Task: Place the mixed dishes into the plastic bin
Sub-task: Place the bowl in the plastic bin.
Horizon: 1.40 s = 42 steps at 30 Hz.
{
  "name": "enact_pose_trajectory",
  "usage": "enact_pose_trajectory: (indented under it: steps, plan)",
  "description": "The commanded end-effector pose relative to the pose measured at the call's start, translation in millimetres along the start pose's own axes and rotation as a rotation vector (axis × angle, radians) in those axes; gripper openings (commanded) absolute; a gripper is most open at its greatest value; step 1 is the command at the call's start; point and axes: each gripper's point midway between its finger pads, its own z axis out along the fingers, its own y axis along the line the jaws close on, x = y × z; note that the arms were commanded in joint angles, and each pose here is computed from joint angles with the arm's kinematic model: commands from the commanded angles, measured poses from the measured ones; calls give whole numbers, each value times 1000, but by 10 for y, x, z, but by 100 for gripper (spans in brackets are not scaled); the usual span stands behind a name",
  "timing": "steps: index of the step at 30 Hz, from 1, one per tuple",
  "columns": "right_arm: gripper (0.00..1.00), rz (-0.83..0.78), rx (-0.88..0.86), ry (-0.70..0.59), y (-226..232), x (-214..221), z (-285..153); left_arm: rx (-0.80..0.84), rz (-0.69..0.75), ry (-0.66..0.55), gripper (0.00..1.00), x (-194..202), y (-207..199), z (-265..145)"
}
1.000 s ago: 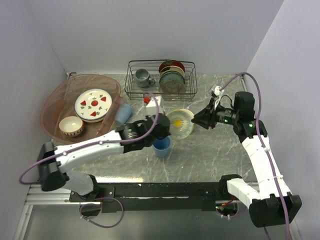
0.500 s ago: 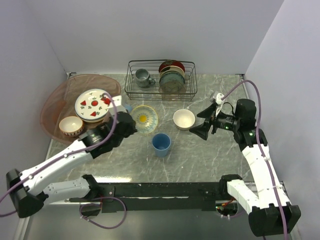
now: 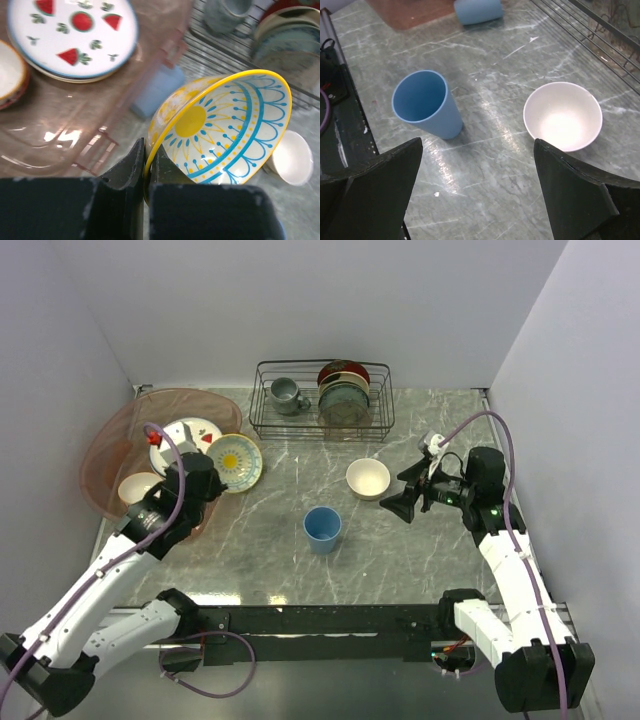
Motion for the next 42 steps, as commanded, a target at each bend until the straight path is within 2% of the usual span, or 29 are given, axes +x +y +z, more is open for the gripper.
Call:
enact_pose_trajectory:
  steps: [1,8,21,28,37,42]
  plan:
    - [100,-46,64,-29,-134,-64,-18,-71,-29,-85,1,-299,227,21]
    - [100,-57,129,-35,-224,-76,-55,-130,-109,-98,1,-436,581,150]
    - [100,-51,140,-26,-237,-61,-61,-276,-296,-71,1,-506,1323,402]
    - [100,-45,145,-20,-253,-48,-61,-438,-432,-20,1,-408,1801,598]
    - [100,-42,140,-15,-253,-35,-52,-509,-540,-8,4,-364,2029,747]
    - [100,-37,144,-9,-271,-22,-47,-556,-553,18,5,-291,2197,820]
